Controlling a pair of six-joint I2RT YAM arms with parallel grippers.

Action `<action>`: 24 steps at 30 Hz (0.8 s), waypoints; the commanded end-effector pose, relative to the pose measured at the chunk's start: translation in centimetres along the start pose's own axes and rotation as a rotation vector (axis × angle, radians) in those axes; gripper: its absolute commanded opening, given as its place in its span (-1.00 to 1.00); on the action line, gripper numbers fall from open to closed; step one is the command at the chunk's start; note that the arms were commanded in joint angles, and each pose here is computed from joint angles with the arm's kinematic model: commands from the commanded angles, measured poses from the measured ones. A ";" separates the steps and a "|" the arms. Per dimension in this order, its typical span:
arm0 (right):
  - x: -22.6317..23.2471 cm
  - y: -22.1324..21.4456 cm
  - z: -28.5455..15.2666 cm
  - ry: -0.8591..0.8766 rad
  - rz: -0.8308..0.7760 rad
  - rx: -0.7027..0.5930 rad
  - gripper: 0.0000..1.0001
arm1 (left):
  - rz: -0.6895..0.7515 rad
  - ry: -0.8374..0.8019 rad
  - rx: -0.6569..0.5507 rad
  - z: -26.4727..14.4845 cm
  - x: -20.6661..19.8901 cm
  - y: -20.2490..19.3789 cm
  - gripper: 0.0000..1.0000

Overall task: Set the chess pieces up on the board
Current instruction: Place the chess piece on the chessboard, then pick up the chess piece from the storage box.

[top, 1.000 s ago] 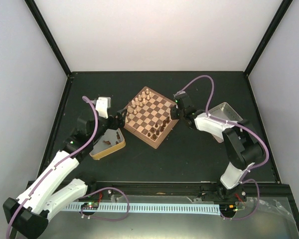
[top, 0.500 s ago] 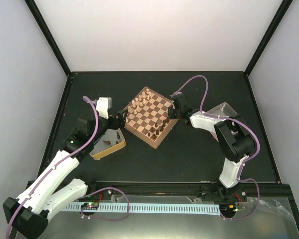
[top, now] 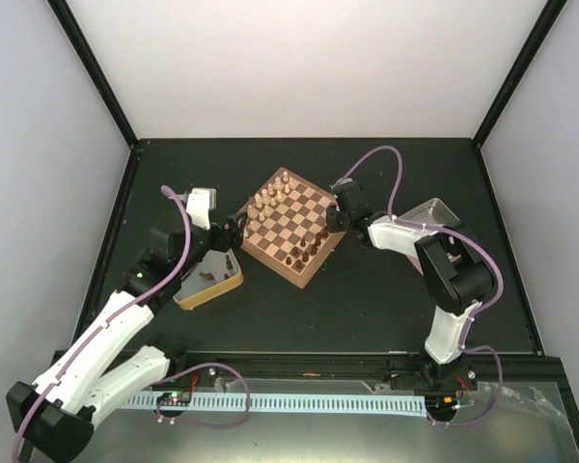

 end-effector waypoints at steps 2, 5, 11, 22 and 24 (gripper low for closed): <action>0.2 1.6 -1.8 0.011 0.025 -0.041 -0.30 | -0.016 0.004 0.018 0.1 0.2 -0.3 0.85; 0.3 2.8 -3.2 0.020 0.061 -0.061 -0.16 | -0.051 0.048 0.055 0.6 0.9 -1.0 0.85; 0.8 4.6 -6.6 0.074 0.152 -0.087 0.03 | -0.217 0.213 0.239 2.6 4.5 -4.9 0.79; 1.4 4.3 -10.0 0.167 0.223 -0.048 -0.12 | -0.423 0.426 0.521 6.7 11.0 -11.8 0.00; 1.5 4.0 -10.2 0.180 0.231 -0.046 -0.17 | -0.458 0.439 0.531 7.9 11.7 -12.6 -0.06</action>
Point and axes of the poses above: each gripper's point midway between its finger pads, its own z axis out along the fingers, its own x axis along the line the jaws close on, y = z × x, the point moved 4 cm from there along -z, back along the fingers, and after that the axes turned 5 degrees about z, right-handed, at the moved point
